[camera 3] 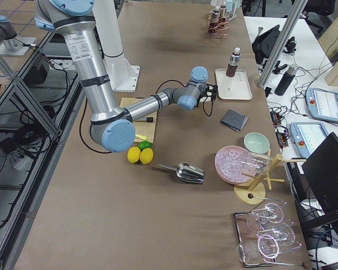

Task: Place donut on tray

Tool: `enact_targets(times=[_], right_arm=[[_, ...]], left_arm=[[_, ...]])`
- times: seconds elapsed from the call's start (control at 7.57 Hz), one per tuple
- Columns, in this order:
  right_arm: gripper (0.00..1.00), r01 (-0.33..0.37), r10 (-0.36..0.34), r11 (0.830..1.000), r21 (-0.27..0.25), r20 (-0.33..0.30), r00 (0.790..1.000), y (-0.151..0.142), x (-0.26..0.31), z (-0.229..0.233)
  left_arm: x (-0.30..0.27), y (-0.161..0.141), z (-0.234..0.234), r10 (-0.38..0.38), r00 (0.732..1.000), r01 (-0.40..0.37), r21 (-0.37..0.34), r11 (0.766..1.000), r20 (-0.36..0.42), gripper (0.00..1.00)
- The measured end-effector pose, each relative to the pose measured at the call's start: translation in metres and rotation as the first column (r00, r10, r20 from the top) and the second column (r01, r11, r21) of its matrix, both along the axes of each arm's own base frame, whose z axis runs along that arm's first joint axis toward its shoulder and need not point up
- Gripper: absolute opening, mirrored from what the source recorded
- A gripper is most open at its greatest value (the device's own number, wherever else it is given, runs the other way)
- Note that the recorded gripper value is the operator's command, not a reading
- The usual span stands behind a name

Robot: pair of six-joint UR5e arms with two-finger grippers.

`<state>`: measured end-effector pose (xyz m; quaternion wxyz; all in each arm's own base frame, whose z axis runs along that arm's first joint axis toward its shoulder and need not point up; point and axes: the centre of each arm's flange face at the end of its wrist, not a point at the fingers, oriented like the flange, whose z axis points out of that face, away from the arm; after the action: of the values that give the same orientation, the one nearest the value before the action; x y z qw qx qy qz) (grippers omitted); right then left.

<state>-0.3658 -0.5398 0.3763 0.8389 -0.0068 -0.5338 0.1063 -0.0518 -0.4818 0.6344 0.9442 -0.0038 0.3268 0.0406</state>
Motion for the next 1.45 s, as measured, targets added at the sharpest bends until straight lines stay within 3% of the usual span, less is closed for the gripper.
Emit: enact_targets(times=[0.4, 0.66, 1.45], right_arm=[[0.0, -0.036, 0.036, 0.999, -0.037, 0.005, 0.999, -0.052, -0.033, -0.036], [0.0, -0.062, 0.06, 0.997, -0.051, -0.031, 0.998, -0.088, -0.054, -0.039], [0.0, -0.111, 0.102, 0.991, -0.075, -0.111, 0.989, -0.165, -0.104, -0.071]], left_arm=[[0.001, 0.0, -0.017, -0.003, 0.999, 0.004, 0.026, 1.0, -0.038, 0.98], [0.003, 0.005, -0.026, -0.004, 0.996, 0.007, 0.036, 0.999, -0.087, 0.98], [0.003, 0.002, -0.03, -0.007, 0.995, 0.011, 0.041, 0.999, -0.096, 0.98]])
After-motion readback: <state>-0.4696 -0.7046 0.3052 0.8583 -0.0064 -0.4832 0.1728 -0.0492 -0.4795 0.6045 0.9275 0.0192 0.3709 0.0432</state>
